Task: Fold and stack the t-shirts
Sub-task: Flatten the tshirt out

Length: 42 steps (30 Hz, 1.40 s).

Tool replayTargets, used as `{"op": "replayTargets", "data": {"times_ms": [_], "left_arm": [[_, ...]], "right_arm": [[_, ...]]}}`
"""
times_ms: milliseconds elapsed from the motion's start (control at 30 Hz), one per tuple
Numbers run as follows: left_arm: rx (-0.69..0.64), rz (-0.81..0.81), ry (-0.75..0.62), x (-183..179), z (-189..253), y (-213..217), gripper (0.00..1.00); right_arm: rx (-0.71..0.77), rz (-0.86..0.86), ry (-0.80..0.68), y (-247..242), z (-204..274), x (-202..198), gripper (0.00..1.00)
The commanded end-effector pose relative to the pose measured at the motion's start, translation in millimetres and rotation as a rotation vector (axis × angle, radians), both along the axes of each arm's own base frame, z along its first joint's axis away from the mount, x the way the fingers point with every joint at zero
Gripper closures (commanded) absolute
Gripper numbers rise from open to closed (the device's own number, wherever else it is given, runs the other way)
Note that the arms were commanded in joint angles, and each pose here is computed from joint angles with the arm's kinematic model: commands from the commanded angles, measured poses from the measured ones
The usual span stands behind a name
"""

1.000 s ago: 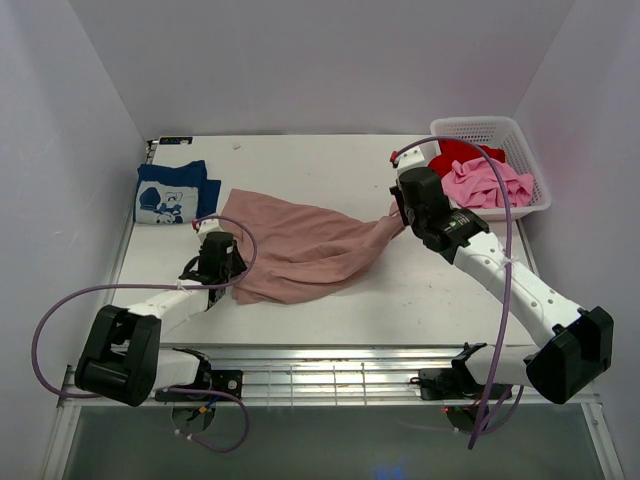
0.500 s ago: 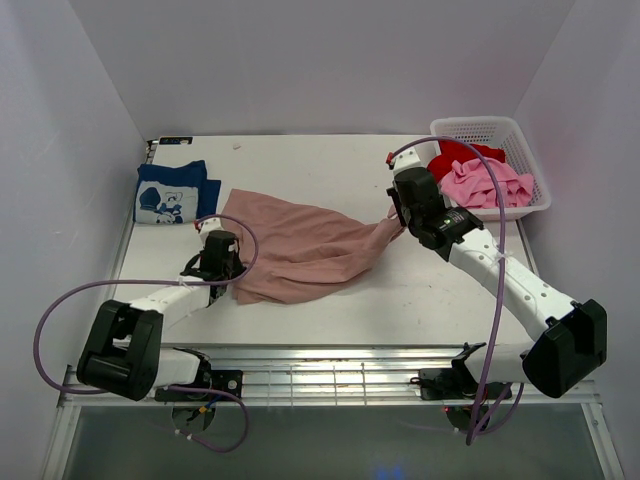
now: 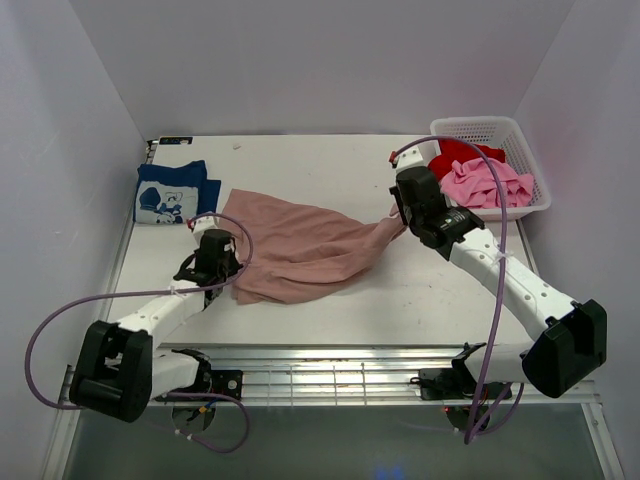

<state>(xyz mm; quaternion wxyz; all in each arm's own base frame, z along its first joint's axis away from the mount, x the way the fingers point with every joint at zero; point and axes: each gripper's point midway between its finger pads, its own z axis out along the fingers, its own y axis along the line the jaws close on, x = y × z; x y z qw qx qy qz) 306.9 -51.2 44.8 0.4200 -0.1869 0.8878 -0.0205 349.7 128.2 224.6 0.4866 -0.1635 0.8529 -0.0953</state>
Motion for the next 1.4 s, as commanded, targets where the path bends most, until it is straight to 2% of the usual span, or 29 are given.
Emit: {"op": "replayTargets", "data": {"times_ms": [0,200,400,467,567,600,633,833,933,1067,1133,1167,1200,1267,1367], "left_arm": [[-0.027,0.067,-0.147,12.4,56.0,7.2,1.0],[-0.079,0.113,-0.274,10.2,111.3,11.5,1.0],[-0.1,0.117,-0.295,6.9,129.7,11.0,1.0],[-0.129,0.118,-0.369,3.4,156.2,11.9,1.0],[-0.121,0.131,-0.522,-1.6,219.0,22.2,1.0],[-0.092,0.131,-0.53,-4.5,229.7,26.6,1.0],[-0.094,0.135,-0.589,-6.5,263.3,29.3,1.0],[-0.062,0.118,-0.75,-35.8,359.6,42.2,1.0],[-0.074,0.056,-0.791,-55.4,382.7,38.5,1.0],[-0.092,-0.061,-0.908,-97.7,426.5,32.6,1.0],[-0.107,-0.147,-0.94,-115.5,443.0,23.1,1.0],[-0.105,-0.179,-0.908,-122.3,441.0,19.9,1.0],[-0.126,-0.237,-0.947,-139.3,462.5,14.0,1.0],[-0.143,-0.284,-0.925,-152.8,467.5,8.8,1.0],[-0.169,-0.331,-0.971,-187.7,489.9,9.4,1.0]], "right_arm": [[0.037,-0.075,-0.076,-13.4,29.3,11.0,0.92],[0.059,-0.113,-0.098,-31.4,44.2,13.1,0.92],[0.072,-0.125,-0.113,-38.3,53.4,11.8,0.92],[0.073,-0.135,-0.126,-41.3,60.2,11.6,0.92],[0.063,-0.184,-0.17,-56.7,83.3,16.3,0.92],[0.077,-0.19,-0.198,-58.6,99.8,18.5,0.92],[0.085,-0.193,-0.204,-61.1,107.1,18.3,0.92],[0.142,-0.202,-0.328,-73.7,183.0,11.8,0.92],[0.19,-0.171,-0.373,-75.3,210.1,-6.8,0.92],[0.286,-0.071,-0.477,-77.4,254.0,-53.0,0.92],[0.326,0.03,-0.486,-67.2,267.0,-72.7,0.92],[0.353,0.064,-0.527,-68.8,285.7,-90.3,0.92],[0.372,0.129,-0.513,-61.6,289.0,-103.1,0.92],[0.421,0.194,-0.571,-62.4,316.4,-133.8,0.92],[0.465,0.315,-0.592,-55.4,336.4,-171.7,0.92]]}}
